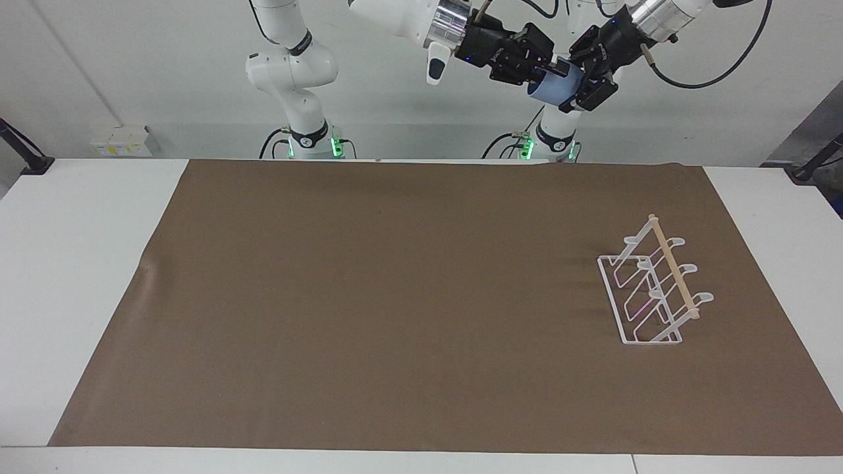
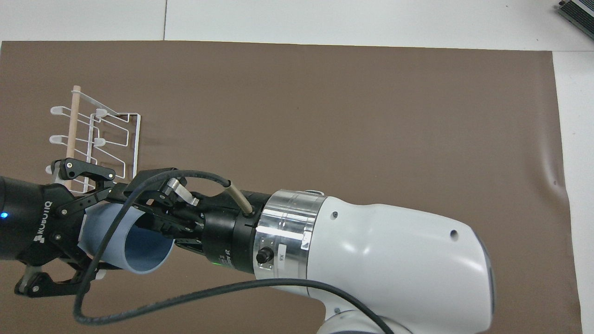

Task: Hang cup on cup holder
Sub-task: 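Hold the cup with the right gripper while the left gripper grasps it, then open the right gripper and withdraw it while the left gripper holds the cup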

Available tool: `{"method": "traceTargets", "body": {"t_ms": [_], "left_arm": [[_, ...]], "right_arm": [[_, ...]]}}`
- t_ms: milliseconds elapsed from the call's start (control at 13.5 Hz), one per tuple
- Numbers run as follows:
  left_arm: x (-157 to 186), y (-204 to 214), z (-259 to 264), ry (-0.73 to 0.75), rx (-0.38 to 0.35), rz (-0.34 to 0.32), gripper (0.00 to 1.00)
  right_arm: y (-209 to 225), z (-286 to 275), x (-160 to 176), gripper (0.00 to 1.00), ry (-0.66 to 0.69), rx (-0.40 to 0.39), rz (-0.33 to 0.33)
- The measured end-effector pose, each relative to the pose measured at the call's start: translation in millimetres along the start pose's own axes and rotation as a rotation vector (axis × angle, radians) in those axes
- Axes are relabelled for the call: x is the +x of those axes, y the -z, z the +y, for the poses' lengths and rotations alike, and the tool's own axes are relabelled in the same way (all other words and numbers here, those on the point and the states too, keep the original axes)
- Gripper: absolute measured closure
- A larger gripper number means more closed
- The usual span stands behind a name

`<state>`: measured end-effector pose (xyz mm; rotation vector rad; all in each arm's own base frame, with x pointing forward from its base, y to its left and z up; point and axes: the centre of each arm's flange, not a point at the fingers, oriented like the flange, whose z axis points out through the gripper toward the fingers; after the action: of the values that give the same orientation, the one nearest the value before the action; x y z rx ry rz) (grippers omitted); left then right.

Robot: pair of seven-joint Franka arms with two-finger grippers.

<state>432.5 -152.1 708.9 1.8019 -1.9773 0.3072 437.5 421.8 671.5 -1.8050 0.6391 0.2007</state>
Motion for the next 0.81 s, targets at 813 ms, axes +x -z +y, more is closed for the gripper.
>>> {"method": "traceTargets", "body": {"t_ms": [813], "left_arm": [[-30,3,-16,0.068,0.123,-0.228,0.21]], "right_arm": [[17,-3,34,0.07,0.283,-0.095,0.128]]}}
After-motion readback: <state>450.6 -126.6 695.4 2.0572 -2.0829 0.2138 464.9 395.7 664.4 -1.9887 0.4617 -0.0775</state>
